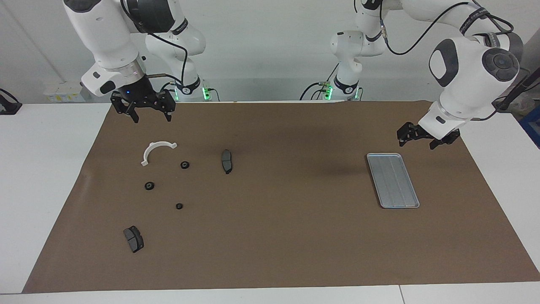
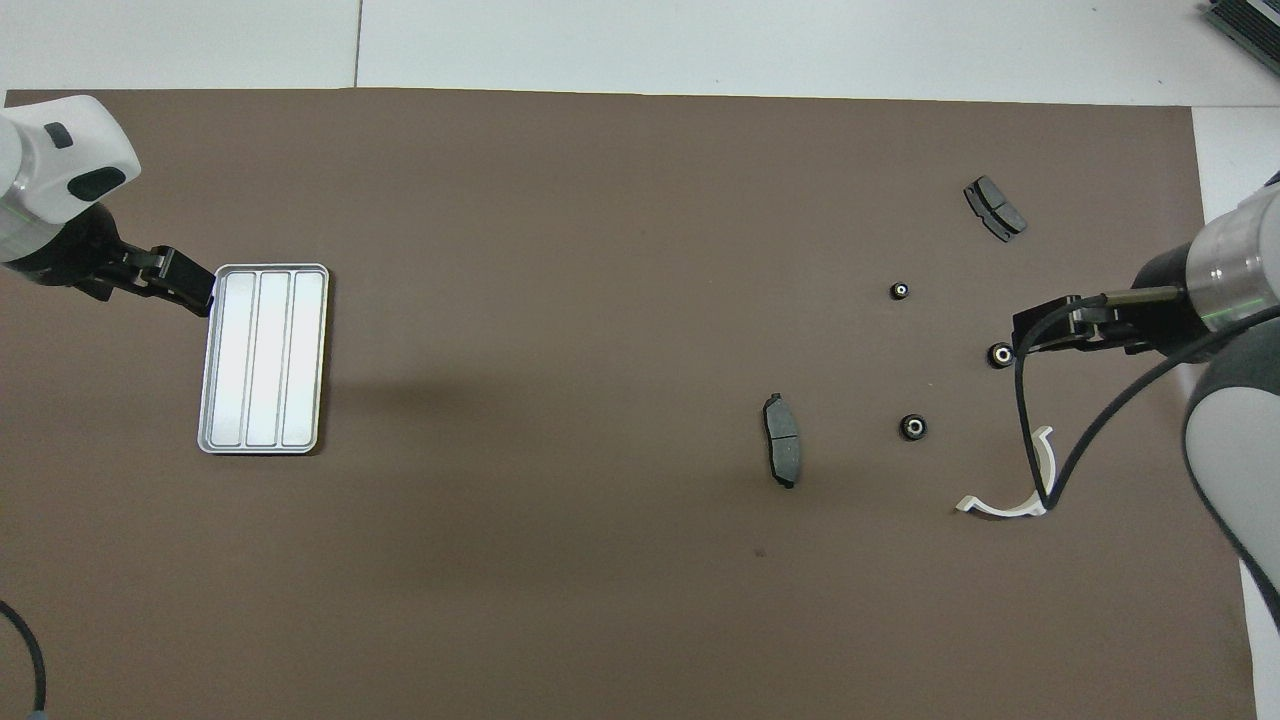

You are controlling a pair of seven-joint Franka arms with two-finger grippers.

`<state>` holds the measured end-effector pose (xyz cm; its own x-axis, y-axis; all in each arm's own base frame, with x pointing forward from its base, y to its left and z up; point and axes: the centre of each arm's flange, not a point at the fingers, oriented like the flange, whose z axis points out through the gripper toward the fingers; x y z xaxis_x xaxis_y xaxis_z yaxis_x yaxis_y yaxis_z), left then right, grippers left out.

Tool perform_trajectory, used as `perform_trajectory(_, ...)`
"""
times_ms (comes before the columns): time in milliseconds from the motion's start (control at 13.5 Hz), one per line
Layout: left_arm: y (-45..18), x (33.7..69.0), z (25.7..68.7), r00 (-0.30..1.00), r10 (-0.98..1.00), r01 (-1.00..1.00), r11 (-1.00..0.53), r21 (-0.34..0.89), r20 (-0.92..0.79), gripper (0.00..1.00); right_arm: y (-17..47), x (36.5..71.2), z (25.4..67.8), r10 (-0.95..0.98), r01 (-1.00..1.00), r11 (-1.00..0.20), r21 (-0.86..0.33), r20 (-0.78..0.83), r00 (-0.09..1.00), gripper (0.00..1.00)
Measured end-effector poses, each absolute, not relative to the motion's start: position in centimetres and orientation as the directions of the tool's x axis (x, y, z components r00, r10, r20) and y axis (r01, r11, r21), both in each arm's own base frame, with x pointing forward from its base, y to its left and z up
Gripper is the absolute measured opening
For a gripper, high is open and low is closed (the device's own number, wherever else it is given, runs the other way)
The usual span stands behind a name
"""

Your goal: Pick bearing gear from pile to tray

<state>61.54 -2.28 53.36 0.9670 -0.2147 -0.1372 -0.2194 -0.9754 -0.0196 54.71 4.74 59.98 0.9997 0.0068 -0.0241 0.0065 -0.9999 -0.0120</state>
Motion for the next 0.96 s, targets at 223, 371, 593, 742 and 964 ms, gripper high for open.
perform_trajectory(223, -2.4, 61.5, 53.4, 0.969, -0.211, -0.213, -0.977, 0.006, -0.130, 1.00, 4.7, 54.7, 60.0, 0.006, 0.006, -1.000, -0.012, -0.024, 1.000, 1.00)
perform_trajectory(371, -2.4, 61.5, 53.5, 0.970, -0.209, -0.208, -0.978, 0.015, -0.128, 1.00, 4.4, 54.7, 60.0, 0.001, 0.000, -1.000, -0.012, -0.024, 1.000, 1.00)
perform_trajectory(593, -2.4, 61.5, 53.6, 0.970, -0.206, -0.205, -0.979, 0.018, -0.127, 1.00, 3.1, 54.8, 60.0, -0.022, -0.023, -1.000, -0.012, -0.024, 0.999, 1.00)
perform_trajectory(742, -2.4, 61.4, 54.6, 0.973, -0.204, -0.204, -0.979, 0.017, -0.111, 1.00, 2.0, 55.1, 59.8, -0.043, -0.043, -0.999, -0.014, -0.006, 0.999, 1.00)
perform_trajectory(964, -2.5, 60.3, 57.6, 0.984, -0.164, -0.163, -0.986, 0.027, -0.062, 1.00, 0.8, 55.6, 57.7, -0.067, -0.067, -0.998, -0.016, 0.021, 0.998, 1.00)
